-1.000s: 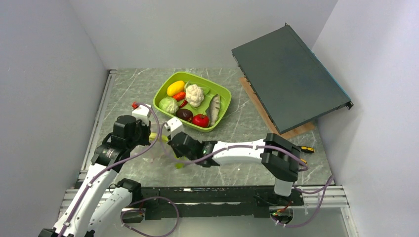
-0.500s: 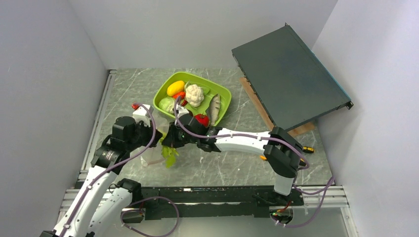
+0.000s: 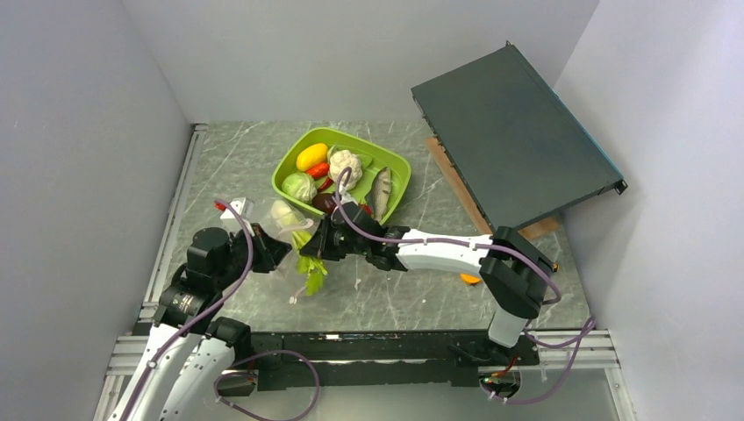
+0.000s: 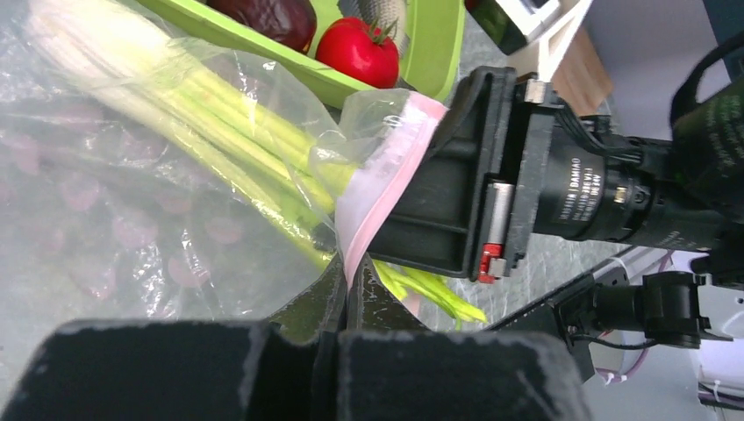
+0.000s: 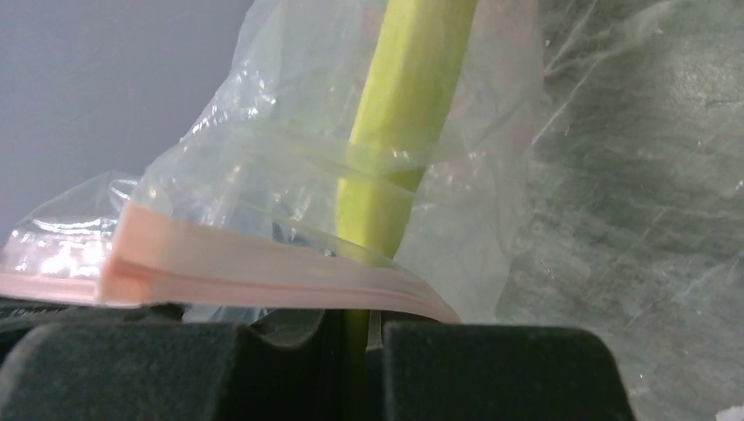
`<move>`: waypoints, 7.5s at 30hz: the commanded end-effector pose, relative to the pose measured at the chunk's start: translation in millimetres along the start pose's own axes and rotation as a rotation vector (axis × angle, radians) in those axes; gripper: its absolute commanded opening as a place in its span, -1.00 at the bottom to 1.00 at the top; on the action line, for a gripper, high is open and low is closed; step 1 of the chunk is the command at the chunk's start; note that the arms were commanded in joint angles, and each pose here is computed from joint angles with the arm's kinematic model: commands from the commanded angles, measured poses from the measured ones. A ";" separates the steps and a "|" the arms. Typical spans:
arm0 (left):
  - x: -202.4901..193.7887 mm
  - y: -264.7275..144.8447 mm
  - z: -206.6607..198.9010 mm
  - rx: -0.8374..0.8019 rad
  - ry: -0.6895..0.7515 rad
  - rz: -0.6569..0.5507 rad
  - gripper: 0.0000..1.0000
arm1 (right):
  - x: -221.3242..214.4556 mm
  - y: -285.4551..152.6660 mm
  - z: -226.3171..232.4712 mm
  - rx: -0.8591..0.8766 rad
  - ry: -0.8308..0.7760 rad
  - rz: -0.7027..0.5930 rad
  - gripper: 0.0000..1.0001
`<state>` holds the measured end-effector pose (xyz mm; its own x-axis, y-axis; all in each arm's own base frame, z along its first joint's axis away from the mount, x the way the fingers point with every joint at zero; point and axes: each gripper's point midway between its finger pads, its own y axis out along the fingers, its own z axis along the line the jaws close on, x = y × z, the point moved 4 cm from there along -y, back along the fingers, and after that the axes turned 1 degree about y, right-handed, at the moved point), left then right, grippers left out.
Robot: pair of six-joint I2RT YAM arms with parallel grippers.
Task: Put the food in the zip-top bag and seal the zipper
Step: Place the fake vegetable in the zipper food storage bag, then adjust the zipper food storage bag at the center of the board, then pick up the fake fish from the bin.
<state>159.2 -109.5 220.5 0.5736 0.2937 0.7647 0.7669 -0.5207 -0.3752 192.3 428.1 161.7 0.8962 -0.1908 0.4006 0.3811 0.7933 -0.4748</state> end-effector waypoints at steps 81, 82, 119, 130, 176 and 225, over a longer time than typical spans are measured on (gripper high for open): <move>23.3 -47.0 -42.0 -0.185 -0.085 -0.170 -1.00 | 60.0 -75.8 91.3 0.169 -0.593 -0.187 -1.00; 29.9 -54.1 -45.0 -0.181 -0.064 -0.194 -1.00 | 62.4 -81.6 104.4 0.198 -0.605 -0.203 -1.00; 57.8 -40.7 0.1 0.213 0.293 0.026 -1.00 | 17.1 -48.3 -22.3 -0.125 -0.488 -0.200 -1.00; 71.5 -52.3 22.2 0.428 0.342 0.074 -1.00 | 21.4 10.2 2.6 -0.034 -0.485 -0.126 -1.00; 47.7 -12.5 61.9 0.463 0.436 -0.039 -1.00 | 132.4 -93.1 -8.7 -0.380 -0.645 -0.371 0.55; 50.1 -16.4 65.0 0.481 0.473 -0.060 -1.00 | 212.2 26.5 -207.6 -0.980 -0.500 -0.269 -0.15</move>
<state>189.0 -35.8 226.8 0.4452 -0.1258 0.8865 0.8859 -0.0818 -0.4566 440.0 281.7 58.3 0.6806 0.1373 0.7197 0.7324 -0.1543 -0.6632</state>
